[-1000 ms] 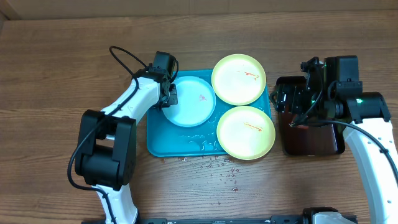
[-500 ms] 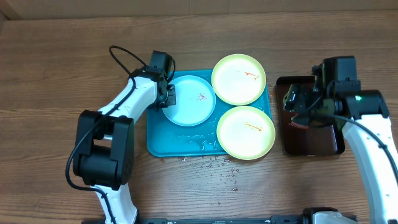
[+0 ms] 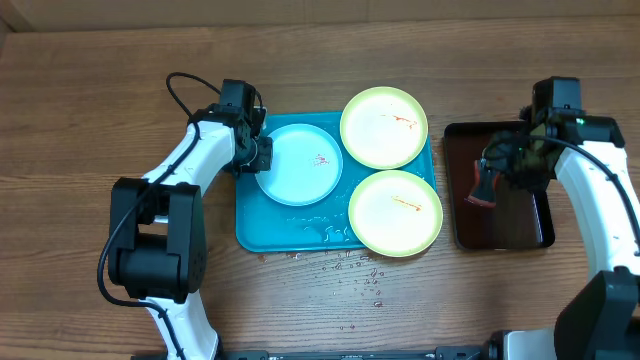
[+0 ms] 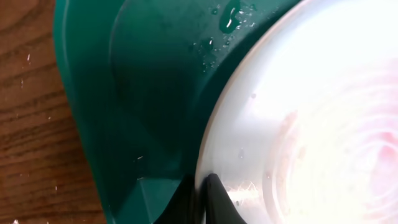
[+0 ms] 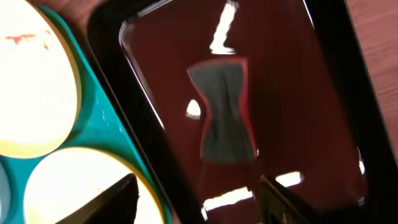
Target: Clean dirty plates on tray and stack at the side
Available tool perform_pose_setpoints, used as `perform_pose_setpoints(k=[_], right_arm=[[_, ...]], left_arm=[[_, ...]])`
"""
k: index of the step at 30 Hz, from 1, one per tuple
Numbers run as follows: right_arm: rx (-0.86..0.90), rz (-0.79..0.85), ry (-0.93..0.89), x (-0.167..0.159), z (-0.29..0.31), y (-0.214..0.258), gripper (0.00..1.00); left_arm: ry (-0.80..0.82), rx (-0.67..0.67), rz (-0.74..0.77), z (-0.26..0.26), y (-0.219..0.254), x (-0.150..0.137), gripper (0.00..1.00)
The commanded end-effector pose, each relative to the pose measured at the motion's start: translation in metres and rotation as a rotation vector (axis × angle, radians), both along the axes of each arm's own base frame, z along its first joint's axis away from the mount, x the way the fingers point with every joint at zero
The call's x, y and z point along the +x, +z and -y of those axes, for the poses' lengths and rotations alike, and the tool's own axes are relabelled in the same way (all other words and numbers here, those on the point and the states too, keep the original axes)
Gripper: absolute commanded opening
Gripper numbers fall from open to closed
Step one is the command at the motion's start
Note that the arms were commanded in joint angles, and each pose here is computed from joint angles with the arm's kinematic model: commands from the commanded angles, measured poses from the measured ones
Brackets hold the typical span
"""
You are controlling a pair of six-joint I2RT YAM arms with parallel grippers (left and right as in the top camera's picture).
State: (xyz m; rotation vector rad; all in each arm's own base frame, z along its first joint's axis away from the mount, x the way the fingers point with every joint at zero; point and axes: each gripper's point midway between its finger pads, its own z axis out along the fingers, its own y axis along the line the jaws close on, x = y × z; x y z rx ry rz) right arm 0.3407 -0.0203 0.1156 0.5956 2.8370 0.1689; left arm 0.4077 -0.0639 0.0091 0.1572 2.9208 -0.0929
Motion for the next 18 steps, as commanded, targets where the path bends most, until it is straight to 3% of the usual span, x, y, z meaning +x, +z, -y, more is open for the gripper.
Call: perform_pose_setpoints(k=[1, 6, 8, 11, 18], right_arm=[[-0.029, 0.011, 0.064, 0.013, 0.003, -0.005, 0.61], [-0.034, -0.048, 0.123, 0.019, 0.004, -0.035, 0.56], [-0.04, -0.077, 0.14, 0.024, 0.006, -0.056, 0.42], [-0.079, -0.111, 0.13, 0.024, 0.014, -0.069, 0.32], [-0.14, -0.136, 0.119, 0.021, 0.025, -0.087, 0.31]], left_arm=[[-0.092, 0.042, -0.074, -0.01, -0.023, -0.019, 0.04], [-0.091, 0.043, -0.071, -0.01, -0.022, -0.018, 0.04], [-0.086, 0.037, -0.059, -0.009, -0.022, -0.015, 0.04], [-0.086, 0.035, -0.042, -0.008, -0.021, -0.011, 0.04], [-0.085, 0.035, -0.03, -0.008, -0.021, -0.008, 0.04]])
